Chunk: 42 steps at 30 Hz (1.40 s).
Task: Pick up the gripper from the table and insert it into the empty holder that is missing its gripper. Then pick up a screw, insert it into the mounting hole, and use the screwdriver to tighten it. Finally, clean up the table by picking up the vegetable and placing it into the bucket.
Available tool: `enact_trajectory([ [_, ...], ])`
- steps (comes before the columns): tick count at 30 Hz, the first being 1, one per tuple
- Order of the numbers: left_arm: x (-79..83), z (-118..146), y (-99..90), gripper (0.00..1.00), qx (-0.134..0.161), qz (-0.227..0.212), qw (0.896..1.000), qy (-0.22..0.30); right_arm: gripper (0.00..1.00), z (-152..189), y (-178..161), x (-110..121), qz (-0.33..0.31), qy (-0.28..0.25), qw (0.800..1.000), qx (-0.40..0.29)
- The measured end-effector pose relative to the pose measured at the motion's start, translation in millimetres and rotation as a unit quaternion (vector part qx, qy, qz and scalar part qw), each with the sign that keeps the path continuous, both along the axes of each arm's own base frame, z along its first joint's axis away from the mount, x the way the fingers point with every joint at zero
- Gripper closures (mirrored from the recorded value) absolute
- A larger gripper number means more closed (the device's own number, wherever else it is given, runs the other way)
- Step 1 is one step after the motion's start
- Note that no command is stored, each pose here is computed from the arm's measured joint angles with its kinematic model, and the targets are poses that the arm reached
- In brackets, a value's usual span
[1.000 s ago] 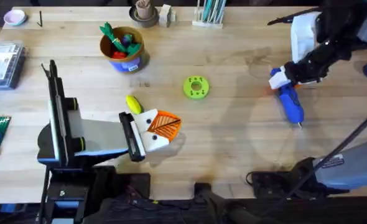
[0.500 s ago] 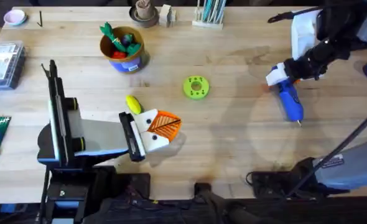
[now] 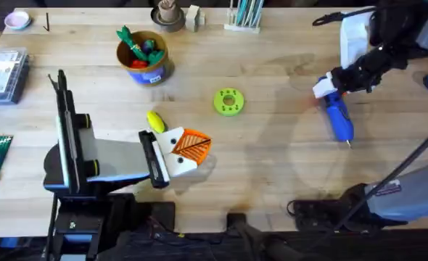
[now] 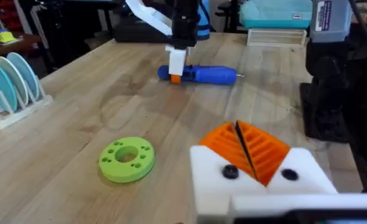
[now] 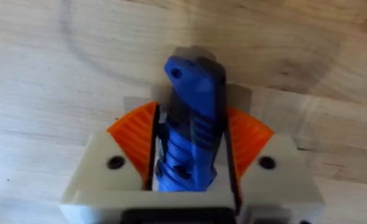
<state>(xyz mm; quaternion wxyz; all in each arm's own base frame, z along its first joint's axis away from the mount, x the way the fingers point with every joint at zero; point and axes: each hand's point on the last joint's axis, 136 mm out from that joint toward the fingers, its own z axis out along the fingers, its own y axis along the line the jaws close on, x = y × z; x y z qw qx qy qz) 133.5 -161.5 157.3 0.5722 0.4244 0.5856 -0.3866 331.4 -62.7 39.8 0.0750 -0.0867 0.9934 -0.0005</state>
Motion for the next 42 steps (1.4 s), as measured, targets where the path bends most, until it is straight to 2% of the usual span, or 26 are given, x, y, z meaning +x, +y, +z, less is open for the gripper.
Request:
enact_trajectory([
  [3, 0.0, 0, 0.0, 0.997, 0.0, 0.0, 1.0, 0.0, 0.55, 0, 1, 0, 0.002, 0.0, 1.0, 0.001],
  [6, 0.0, 0, 0.0, 0.997, 0.0, 0.0, 1.0, 0.0, 0.768, 0, 1, 0, 0.003, 0.0, 1.0, 0.001],
  [10, 0.0, 0, 0.0, 0.997, 0.0, 0.0, 1.0, 0.0, 0.976, 0, 1, 0, 0.006, 0.0, 1.0, 0.001],
  [21, 0.0, 0, 0.0, 0.997, 0.0, 0.0, 1.0, 0.0, 0.982, 11, 1, 1, 0.006, -0.014, 1.0, 0.0],
  [30, 0.0, 0, 0.0, 0.997, 0.0, 0.0, 1.0, 0.0, 0.982, 65, 2, 10, 0.009, -0.101, 0.995, -0.014],
  [37, 0.0, 0, 0.0, 0.997, 0.0, 0.0, 1.0, 0.0, 0.983, 108, 26, 17, 0.018, -0.177, 0.984, 0.012],
  [42, 0.0, 0, 0.0, 0.997, 0.0, 0.0, 1.0, 0.0, 0.983, 151, 42, 16, 0.021, -0.245, 0.969, 0.019],
])
